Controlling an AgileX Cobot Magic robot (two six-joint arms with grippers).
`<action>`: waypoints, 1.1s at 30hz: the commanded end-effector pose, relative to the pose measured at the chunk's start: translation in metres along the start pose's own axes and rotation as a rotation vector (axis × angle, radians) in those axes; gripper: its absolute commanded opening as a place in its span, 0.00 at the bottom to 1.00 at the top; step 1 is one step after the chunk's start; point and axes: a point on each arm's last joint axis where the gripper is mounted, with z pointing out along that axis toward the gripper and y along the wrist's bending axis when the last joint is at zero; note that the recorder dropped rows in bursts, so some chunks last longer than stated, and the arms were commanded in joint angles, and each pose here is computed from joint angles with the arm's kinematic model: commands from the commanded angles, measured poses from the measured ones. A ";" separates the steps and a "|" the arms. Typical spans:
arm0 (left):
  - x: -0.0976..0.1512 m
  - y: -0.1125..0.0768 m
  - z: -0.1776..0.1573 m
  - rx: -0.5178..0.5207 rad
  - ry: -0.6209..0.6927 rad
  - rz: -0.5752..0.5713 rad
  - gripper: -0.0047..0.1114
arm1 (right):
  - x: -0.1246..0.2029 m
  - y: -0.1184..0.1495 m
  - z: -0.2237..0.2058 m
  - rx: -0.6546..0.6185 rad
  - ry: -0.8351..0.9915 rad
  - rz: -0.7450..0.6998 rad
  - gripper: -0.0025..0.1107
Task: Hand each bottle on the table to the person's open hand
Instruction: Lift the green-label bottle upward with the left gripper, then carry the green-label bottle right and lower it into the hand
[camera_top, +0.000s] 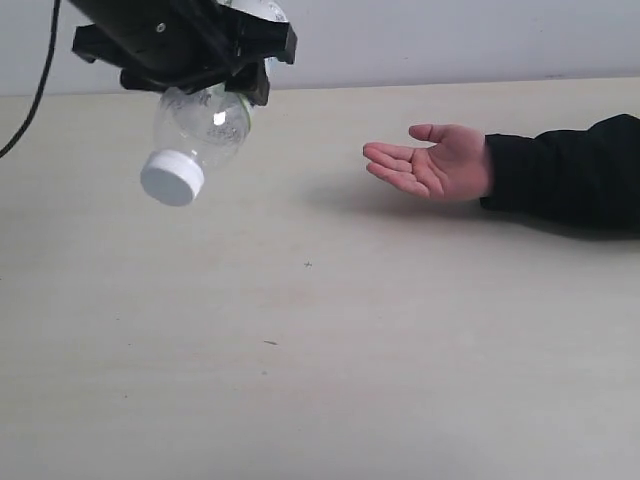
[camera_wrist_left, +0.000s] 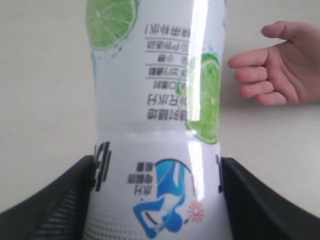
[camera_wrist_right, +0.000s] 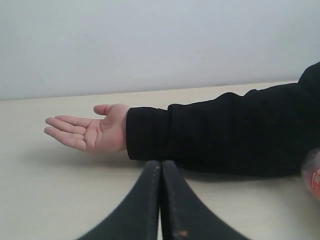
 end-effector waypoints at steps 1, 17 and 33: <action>0.023 -0.001 -0.032 0.090 -0.121 -0.037 0.04 | 0.001 0.000 0.000 0.005 -0.007 0.002 0.02; 0.050 -0.091 -0.053 0.567 -0.298 -0.201 0.04 | 0.001 0.000 0.000 0.005 -0.007 0.002 0.02; 0.007 -0.162 0.051 0.660 -0.276 -0.414 0.04 | 0.001 0.000 0.000 0.005 -0.007 0.002 0.02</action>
